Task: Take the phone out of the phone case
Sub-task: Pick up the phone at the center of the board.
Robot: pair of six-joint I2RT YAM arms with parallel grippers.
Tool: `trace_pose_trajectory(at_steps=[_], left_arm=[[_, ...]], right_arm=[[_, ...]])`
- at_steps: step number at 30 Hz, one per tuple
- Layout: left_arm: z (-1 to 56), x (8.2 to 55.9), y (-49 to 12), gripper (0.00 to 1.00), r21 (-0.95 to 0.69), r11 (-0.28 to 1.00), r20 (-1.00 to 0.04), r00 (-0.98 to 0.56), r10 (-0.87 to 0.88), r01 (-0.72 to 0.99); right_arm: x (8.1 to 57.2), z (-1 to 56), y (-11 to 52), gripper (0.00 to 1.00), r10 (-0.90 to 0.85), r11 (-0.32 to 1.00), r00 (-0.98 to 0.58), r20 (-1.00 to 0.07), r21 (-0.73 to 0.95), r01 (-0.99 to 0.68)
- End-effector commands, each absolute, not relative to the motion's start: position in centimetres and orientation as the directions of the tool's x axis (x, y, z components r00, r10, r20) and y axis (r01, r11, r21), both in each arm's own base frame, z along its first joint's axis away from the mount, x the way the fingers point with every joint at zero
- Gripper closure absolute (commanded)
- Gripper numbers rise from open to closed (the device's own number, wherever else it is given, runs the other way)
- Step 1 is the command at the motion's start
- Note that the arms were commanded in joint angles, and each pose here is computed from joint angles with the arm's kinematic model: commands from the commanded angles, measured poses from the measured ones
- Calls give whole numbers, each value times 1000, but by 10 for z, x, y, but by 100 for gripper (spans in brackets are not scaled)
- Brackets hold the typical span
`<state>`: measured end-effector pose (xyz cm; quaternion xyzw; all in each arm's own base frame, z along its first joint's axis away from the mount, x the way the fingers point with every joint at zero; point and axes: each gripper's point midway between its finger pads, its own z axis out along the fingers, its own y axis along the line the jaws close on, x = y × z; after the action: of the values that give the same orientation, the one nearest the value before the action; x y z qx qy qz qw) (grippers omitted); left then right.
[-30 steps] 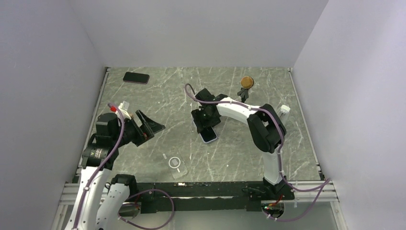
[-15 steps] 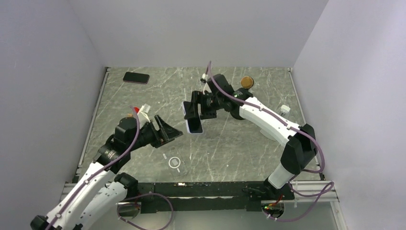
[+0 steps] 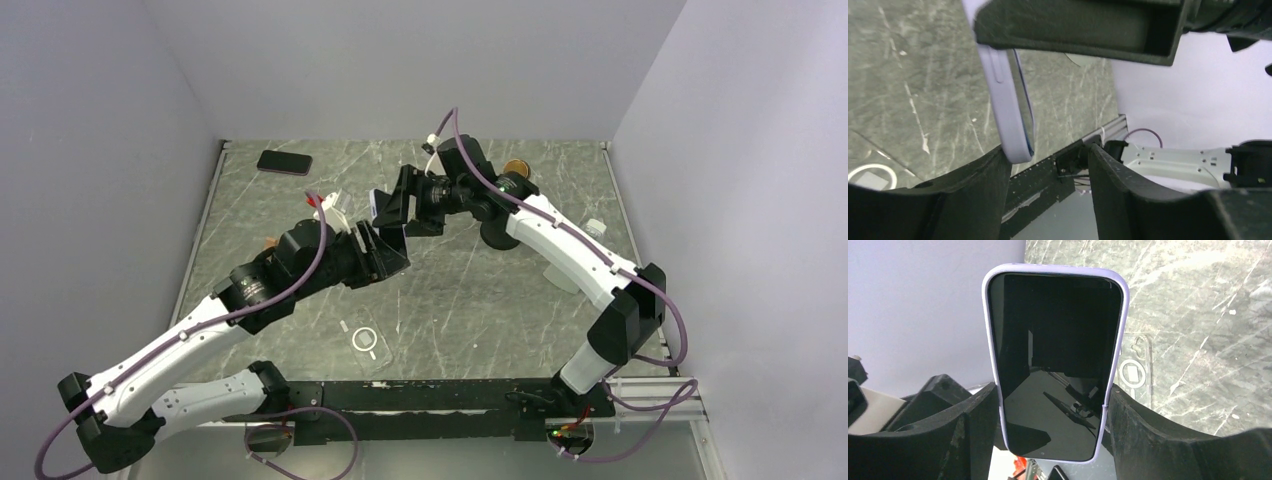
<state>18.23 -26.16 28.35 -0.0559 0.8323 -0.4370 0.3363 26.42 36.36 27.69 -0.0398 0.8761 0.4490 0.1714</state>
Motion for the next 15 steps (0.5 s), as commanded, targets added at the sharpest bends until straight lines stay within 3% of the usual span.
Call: trace_pose_trajectory(at_steps=[1, 6, 15], left_arm=[[288, 195, -239, 43, -692, 708, -574, -702, -422, 139], [286, 200, -246, 56, -716, 684, -563, -694, -449, 138], [298, 213, -249, 64, -689, 703, -617, -651, -442, 177]], right_arm=[[255, 324, 356, 100, 155, 514, -917, -368, 822, -243], [251, 326, 354, 100, 162, 504, -917, -365, 829, -242], [240, 325, 354, 100, 144, 496, -918, -369, 830, -255]])
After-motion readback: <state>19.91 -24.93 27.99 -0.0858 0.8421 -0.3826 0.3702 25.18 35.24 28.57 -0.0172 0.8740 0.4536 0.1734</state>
